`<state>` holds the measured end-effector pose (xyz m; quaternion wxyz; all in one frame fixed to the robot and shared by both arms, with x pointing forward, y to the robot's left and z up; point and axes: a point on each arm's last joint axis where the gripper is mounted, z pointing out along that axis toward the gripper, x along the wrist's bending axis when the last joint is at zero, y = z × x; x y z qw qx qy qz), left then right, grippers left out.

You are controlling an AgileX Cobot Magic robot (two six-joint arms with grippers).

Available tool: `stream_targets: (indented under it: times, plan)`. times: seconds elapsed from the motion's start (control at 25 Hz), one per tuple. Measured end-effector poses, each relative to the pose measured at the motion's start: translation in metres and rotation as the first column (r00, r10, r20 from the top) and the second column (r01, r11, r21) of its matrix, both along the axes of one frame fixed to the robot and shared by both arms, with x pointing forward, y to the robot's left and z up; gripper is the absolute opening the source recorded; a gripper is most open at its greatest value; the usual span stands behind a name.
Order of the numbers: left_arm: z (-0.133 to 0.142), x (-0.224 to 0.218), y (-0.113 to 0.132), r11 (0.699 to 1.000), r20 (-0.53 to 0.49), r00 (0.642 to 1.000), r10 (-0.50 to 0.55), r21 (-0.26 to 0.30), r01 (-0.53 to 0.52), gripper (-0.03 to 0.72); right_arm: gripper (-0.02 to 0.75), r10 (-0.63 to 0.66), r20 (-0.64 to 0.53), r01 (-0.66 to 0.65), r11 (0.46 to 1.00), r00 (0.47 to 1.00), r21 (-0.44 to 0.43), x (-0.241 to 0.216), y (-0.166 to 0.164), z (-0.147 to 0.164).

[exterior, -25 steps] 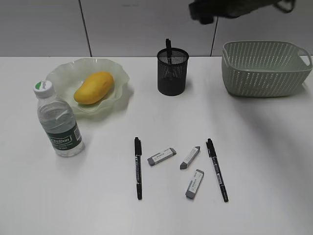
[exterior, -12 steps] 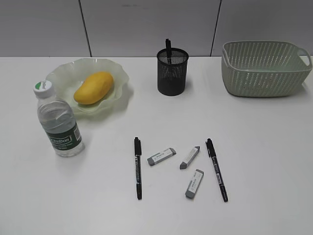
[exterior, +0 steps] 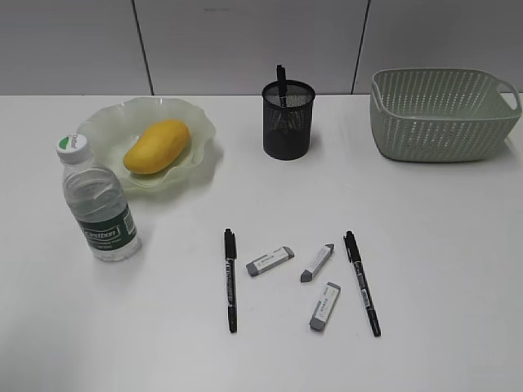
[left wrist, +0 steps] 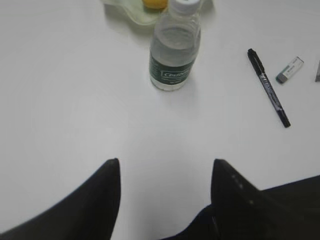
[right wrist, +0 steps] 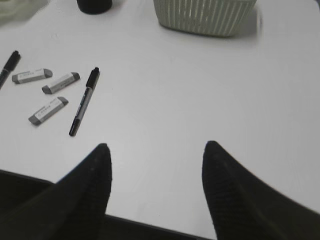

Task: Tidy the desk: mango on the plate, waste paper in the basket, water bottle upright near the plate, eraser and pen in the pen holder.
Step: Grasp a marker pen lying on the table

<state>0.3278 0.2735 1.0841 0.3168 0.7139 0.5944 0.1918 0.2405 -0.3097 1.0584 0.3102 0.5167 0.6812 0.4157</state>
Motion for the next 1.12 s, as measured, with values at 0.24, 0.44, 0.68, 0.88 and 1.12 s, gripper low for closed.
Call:
stream_targets:
  times: [0.24,0.44,0.68,0.88,1.12]
  plan:
    - [0.002,0.082,-0.054,0.987,-0.143,0.978,-0.154,-0.076,0.144,0.379,0.450,0.002,0.015,-0.002,1.000,1.000,0.004,0.001,0.000,-0.001]
    - [-0.023,0.113,-0.142,0.975,-0.250,0.943,-0.220,-0.031,0.220,0.375,0.443,0.002,0.016,-0.002,1.000,1.000,0.005,0.000,0.000,-0.001]
    - [-0.090,0.157,-0.218,0.982,-0.402,0.905,-0.141,0.061,0.180,0.433,0.425,0.002,0.016,-0.002,1.000,1.000,0.005,0.000,0.000,-0.001]
    - [-0.129,0.191,-0.250,0.995,-0.455,0.890,-0.016,0.080,0.059,0.490,0.422,0.002,0.016,-0.002,1.000,1.000,0.005,0.000,0.000,-0.001]
    - [-0.161,0.210,-0.257,0.980,-0.466,0.871,0.157,0.184,-0.078,0.470,0.422,0.002,0.016,-0.002,1.000,1.000,0.005,0.000,0.000,-0.001]
